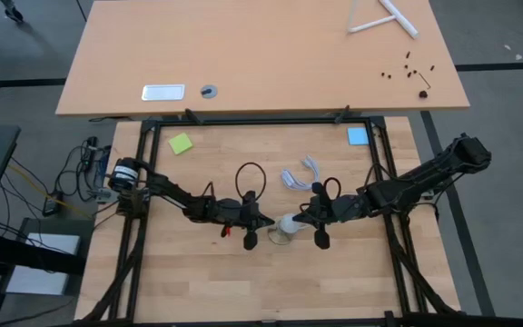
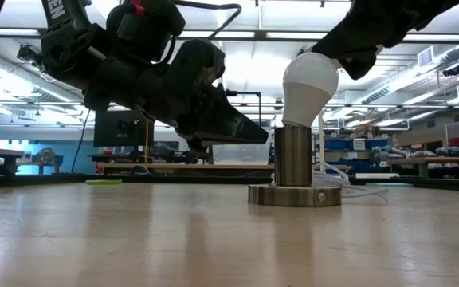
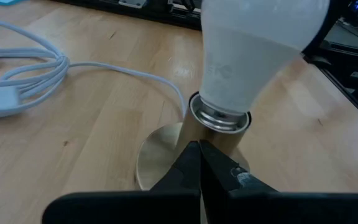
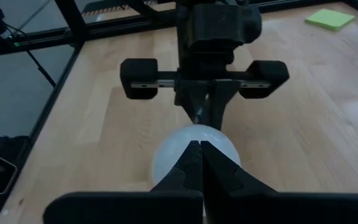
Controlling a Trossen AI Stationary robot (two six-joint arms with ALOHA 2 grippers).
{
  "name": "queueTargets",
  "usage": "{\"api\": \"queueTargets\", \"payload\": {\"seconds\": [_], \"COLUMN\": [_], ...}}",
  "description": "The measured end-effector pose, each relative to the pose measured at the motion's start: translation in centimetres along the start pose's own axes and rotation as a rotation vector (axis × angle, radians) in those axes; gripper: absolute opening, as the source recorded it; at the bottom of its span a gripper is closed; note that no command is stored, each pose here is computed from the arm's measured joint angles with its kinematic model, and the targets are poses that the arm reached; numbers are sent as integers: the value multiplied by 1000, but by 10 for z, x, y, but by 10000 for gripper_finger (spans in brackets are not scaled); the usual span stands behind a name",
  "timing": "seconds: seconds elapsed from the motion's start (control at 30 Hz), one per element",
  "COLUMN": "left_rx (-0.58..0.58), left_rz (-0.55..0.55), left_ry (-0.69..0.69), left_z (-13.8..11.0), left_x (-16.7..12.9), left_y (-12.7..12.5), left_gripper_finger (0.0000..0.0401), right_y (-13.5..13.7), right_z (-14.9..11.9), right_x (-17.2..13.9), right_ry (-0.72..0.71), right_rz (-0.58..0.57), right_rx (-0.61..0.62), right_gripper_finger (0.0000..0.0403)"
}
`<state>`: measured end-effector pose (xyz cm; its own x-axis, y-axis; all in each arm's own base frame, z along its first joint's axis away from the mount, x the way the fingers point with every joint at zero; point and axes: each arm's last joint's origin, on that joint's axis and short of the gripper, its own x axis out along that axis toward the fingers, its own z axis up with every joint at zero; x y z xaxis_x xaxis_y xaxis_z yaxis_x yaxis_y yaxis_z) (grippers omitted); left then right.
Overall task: Screw lightbulb
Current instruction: Insert the lightbulb into the lamp
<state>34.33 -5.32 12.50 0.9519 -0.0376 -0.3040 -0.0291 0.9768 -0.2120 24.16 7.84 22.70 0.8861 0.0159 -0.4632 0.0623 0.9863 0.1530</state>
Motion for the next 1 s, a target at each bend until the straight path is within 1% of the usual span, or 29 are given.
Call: {"api": "queueTargets", "payload": {"seconds": [0.47, 0.6, 0.73, 0.83, 0.93, 1.0], "left_rx": [0, -1, -1, -1, 0, -1], "left_rz": [0, 0, 0, 0, 1, 1], "left_ry": [-1, -2, -3, -1, 1, 2], "left_z": [0, 0, 0, 0, 0, 0], "left_x": [0, 0, 0, 0, 0, 0], "left_y": [0, 0, 0, 0, 0, 0], "left_gripper_finger": [0, 0, 0, 0, 0, 0], "right_y": [-8, -10, -13, -13, -7, -1], "right_z": [3, 6, 6, 5, 11, 23], "right_x": [2, 3, 5, 8, 5, -1], "right_ry": [-1, -20, -15, -7, 33, 57], "right_rz": [2, 16, 6, 20, 4, -25], "right_rx": [20, 18, 21, 19, 1, -7], "right_gripper_finger": [0, 0, 0, 0, 0, 0]}}
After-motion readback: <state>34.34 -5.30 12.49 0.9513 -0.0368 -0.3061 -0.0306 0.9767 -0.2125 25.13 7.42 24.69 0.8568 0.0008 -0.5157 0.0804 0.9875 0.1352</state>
